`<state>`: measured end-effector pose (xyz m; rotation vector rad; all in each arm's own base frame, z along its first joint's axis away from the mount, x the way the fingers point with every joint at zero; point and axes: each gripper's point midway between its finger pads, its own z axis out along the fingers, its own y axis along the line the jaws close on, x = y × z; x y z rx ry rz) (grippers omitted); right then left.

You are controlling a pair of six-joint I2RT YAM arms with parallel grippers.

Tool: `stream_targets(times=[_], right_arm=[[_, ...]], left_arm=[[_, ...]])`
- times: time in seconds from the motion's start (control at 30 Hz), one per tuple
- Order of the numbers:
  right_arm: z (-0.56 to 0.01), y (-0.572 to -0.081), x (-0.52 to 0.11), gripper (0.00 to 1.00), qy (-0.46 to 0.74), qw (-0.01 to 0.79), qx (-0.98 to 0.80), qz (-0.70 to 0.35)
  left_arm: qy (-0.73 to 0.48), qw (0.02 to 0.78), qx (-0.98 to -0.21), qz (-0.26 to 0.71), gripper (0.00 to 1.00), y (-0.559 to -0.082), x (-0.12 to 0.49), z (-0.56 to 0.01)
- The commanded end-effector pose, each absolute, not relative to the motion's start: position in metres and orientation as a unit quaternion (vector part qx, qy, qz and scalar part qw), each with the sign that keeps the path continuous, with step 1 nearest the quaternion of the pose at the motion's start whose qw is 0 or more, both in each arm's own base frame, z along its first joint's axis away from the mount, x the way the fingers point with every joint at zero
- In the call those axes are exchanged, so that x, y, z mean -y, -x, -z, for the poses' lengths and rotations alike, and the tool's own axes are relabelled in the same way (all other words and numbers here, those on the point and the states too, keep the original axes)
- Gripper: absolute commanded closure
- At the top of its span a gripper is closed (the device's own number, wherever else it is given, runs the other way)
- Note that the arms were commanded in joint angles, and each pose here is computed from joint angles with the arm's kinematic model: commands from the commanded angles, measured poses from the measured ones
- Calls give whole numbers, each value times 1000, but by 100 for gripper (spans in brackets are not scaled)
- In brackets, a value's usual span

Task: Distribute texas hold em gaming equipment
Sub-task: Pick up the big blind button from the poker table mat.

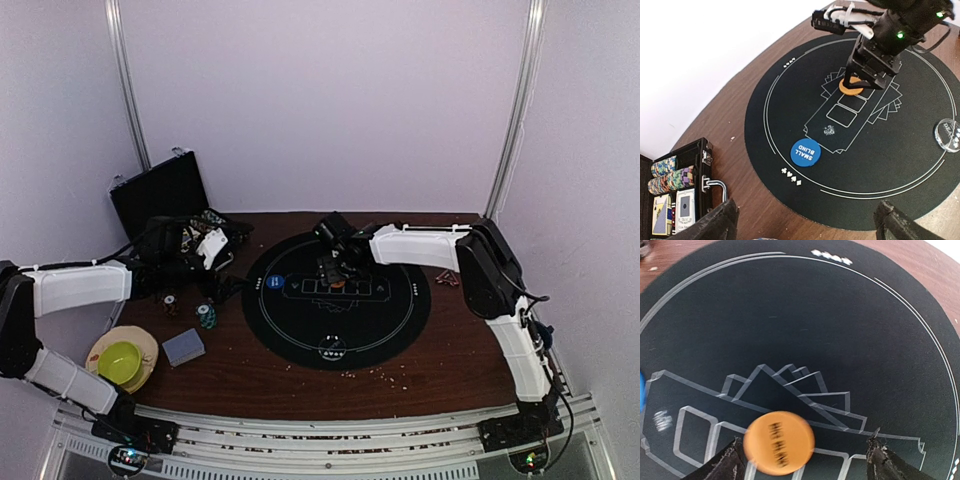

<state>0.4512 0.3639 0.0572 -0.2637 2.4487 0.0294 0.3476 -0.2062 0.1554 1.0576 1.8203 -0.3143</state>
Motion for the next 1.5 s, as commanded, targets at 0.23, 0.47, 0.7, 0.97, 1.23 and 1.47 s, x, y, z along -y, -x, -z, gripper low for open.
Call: stream_targets(times=[0.23, 0.47, 0.7, 0.97, 1.23, 1.47], right_arm=[[-35, -454, -372, 20, 113, 309, -943, -47], [-27, -450, -378, 20, 123, 300, -944, -66], [-12, -441, -379, 22, 137, 280, -948, -59], [-6, -438, -376, 33, 139, 276, -950, -50], [-5, -438, -375, 43, 132, 274, -951, -52], [-12, -440, -370, 47, 120, 287, -949, -48]], left_arm=[[-431, 510, -733, 129, 2, -353, 207, -166], [-430, 509, -735, 126, 2, -354, 207, -164], [-431, 506, -737, 124, 2, -356, 206, -161], [-431, 503, -740, 120, 2, -358, 206, -157], [-430, 504, -740, 119, 2, -358, 205, -157], [-431, 503, -740, 120, 2, -357, 206, -156]])
